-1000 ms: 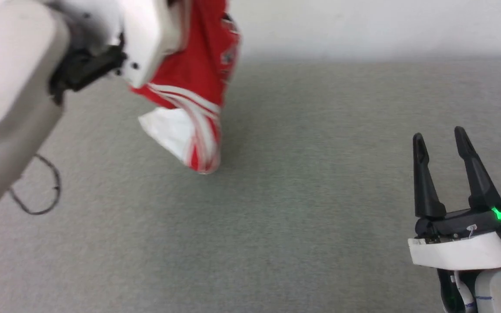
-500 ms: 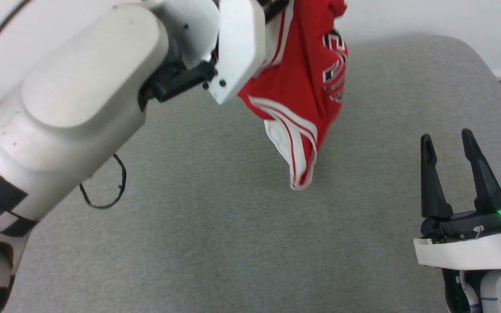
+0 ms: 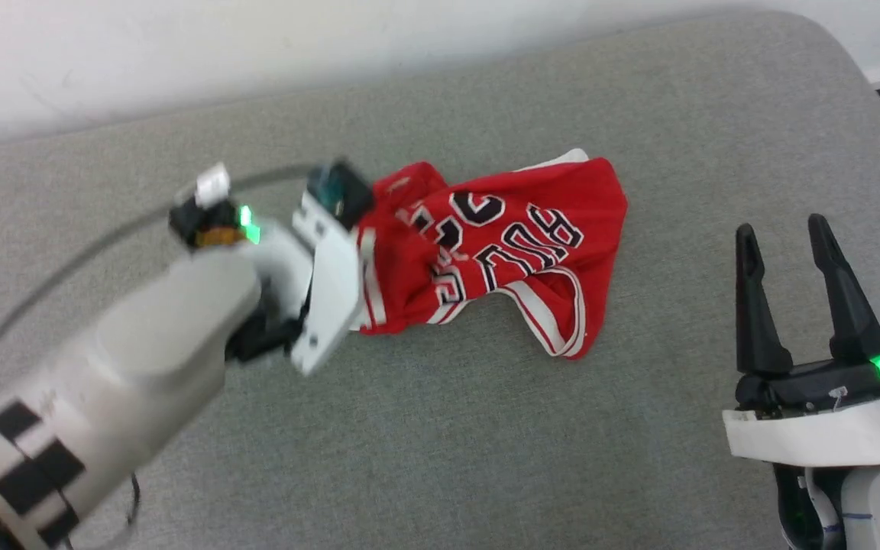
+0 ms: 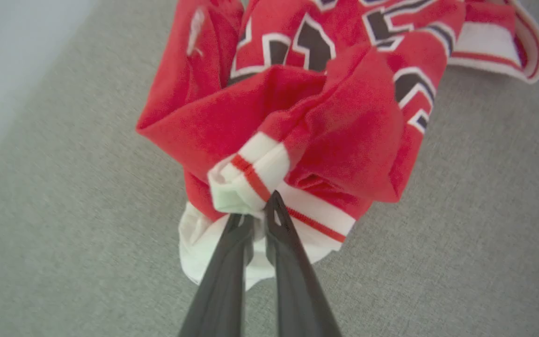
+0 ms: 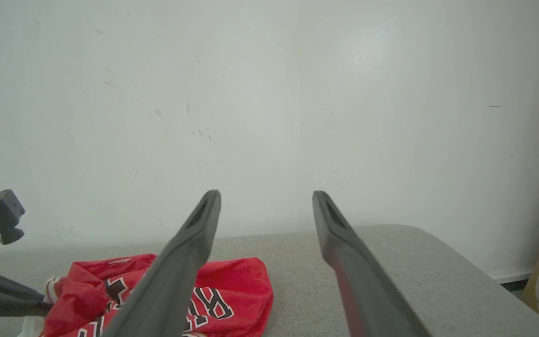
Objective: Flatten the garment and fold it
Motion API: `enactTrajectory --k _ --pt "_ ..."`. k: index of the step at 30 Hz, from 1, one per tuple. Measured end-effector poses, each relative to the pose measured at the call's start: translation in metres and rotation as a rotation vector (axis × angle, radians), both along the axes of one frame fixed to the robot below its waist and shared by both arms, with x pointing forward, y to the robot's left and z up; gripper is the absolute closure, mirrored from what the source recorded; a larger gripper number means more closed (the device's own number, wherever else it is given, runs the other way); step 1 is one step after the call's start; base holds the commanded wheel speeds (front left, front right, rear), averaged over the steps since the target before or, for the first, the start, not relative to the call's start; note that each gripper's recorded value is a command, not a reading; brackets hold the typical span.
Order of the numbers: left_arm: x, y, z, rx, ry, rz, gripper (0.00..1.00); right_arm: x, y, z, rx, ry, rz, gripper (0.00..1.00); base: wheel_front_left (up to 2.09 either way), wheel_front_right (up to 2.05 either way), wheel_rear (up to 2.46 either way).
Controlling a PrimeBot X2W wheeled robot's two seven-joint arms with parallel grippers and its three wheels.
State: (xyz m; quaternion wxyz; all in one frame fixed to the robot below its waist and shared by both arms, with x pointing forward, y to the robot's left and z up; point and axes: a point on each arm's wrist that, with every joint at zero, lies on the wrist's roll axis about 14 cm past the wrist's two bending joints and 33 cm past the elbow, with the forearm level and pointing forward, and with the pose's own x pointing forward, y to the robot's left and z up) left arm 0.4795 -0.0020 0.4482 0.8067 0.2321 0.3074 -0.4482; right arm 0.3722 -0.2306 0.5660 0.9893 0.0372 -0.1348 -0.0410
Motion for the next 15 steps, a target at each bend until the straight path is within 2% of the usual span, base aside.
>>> enactTrajectory --k 3,6,7,8,11,15 --pt "-0.022 0.017 -0.042 0.037 0.107 0.042 1.00 0.005 0.004 -0.001 0.001 0.002 0.015 0.00 0.00 0.00 0.00" --pt "-0.026 0.023 -0.050 0.039 0.119 0.067 1.00 0.005 0.006 -0.001 0.001 0.002 0.019 0.00 0.00 0.00 0.00" --pt "-0.025 0.023 -0.049 0.025 0.108 0.072 0.83 0.004 0.006 -0.001 0.000 0.000 0.019 0.00 0.00 0.00 0.00" --pt "-0.023 0.022 -0.046 0.006 0.088 0.077 0.00 0.004 0.006 0.000 -0.004 -0.001 0.020 0.00 0.00 0.00 0.00" --pt "-0.013 0.016 -0.027 -0.107 -0.015 0.107 0.00 0.000 0.009 0.003 -0.010 -0.008 0.027 0.00 0.00 0.00 0.00" --pt "0.007 0.004 0.035 -0.325 -0.237 0.164 0.00 -0.013 0.010 0.001 -0.011 -0.002 0.026 0.00 0.00 0.00 0.00"
